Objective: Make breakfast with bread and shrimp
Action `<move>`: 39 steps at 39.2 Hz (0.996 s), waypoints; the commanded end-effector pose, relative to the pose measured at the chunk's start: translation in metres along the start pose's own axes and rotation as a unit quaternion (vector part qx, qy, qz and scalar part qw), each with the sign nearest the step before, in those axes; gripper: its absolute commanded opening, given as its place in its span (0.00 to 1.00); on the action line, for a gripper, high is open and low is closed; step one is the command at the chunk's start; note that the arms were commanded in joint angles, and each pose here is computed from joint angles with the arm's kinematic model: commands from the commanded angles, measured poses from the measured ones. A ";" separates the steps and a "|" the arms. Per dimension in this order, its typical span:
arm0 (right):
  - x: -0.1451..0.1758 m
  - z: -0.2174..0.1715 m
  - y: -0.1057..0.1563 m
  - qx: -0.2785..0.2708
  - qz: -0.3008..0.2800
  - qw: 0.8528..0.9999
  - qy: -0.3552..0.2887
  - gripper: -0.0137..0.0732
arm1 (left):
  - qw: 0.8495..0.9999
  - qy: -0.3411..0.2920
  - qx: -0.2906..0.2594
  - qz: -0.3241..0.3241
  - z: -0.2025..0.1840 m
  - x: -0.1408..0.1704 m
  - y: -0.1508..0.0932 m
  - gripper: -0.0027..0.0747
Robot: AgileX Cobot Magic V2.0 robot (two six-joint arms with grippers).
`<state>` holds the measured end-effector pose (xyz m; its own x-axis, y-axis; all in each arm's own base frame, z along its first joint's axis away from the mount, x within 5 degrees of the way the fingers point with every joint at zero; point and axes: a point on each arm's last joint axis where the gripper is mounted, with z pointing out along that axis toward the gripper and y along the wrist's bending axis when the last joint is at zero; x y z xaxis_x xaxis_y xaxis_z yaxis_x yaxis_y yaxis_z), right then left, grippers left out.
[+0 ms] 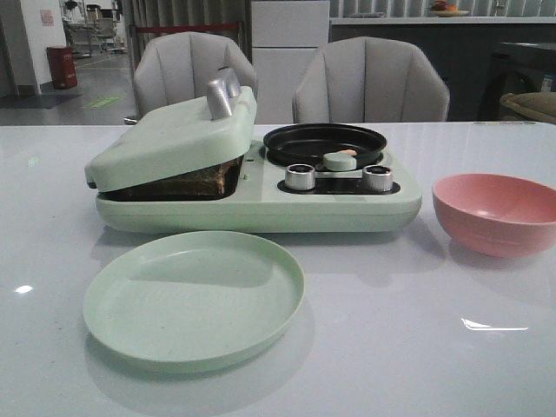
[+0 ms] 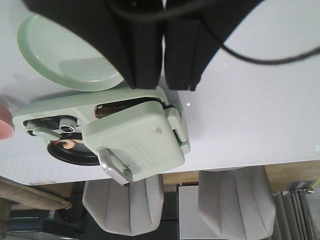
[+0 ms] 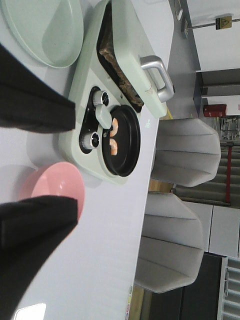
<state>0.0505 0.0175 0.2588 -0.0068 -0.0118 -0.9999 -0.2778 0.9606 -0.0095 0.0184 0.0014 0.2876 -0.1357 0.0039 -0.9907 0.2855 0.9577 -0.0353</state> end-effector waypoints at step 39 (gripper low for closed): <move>-0.011 0.000 -0.004 0.022 -0.002 0.998 -0.067 0.33 | 0.999 -0.051 0.011 -0.008 -0.005 -0.013 -0.001 0.18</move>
<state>0.0521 0.0162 0.2537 0.0238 0.0004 -0.9997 -0.2599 0.9656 -0.0058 0.0184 0.0014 0.2876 -0.1357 0.0039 -0.9907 0.2855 0.9577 -0.0353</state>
